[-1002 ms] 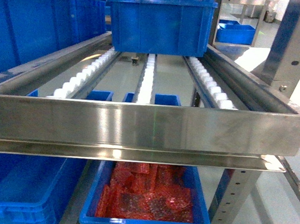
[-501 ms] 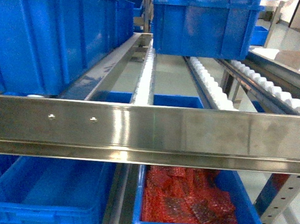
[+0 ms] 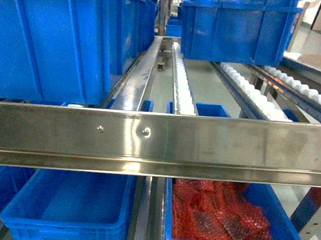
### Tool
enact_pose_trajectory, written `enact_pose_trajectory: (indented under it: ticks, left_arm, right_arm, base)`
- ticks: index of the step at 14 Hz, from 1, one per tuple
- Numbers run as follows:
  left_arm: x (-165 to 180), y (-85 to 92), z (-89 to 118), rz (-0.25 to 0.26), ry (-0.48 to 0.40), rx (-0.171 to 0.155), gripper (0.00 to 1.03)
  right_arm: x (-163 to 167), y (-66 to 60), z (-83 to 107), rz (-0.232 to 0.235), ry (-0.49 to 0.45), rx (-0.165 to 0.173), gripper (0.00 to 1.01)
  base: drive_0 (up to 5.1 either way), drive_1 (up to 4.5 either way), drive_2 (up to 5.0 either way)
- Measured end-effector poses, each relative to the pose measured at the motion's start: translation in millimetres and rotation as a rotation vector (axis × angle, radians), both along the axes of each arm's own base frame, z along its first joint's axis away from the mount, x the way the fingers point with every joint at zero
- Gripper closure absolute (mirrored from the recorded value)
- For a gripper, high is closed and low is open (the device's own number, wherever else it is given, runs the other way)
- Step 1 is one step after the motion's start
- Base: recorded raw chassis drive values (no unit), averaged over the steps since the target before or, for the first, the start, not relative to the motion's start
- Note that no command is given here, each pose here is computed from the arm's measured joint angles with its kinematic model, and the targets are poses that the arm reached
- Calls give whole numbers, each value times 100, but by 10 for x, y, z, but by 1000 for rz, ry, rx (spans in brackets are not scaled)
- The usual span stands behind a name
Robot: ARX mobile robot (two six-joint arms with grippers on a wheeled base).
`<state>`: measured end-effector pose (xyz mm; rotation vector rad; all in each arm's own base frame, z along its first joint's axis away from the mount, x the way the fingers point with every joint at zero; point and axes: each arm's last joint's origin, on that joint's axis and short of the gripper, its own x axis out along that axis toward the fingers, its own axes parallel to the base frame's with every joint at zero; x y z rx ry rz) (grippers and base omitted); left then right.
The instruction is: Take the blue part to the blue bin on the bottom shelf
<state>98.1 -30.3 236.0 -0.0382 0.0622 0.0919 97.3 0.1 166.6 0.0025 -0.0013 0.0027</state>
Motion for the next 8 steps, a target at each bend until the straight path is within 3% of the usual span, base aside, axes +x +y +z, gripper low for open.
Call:
enact_pose_trajectory:
  ticks: [8]
  left_arm:
    - [0,0,2,-1,-2,-1,60]
  right_arm:
    - [0,0,2,0,-2,0,3]
  base:
    - [-503,243,243]
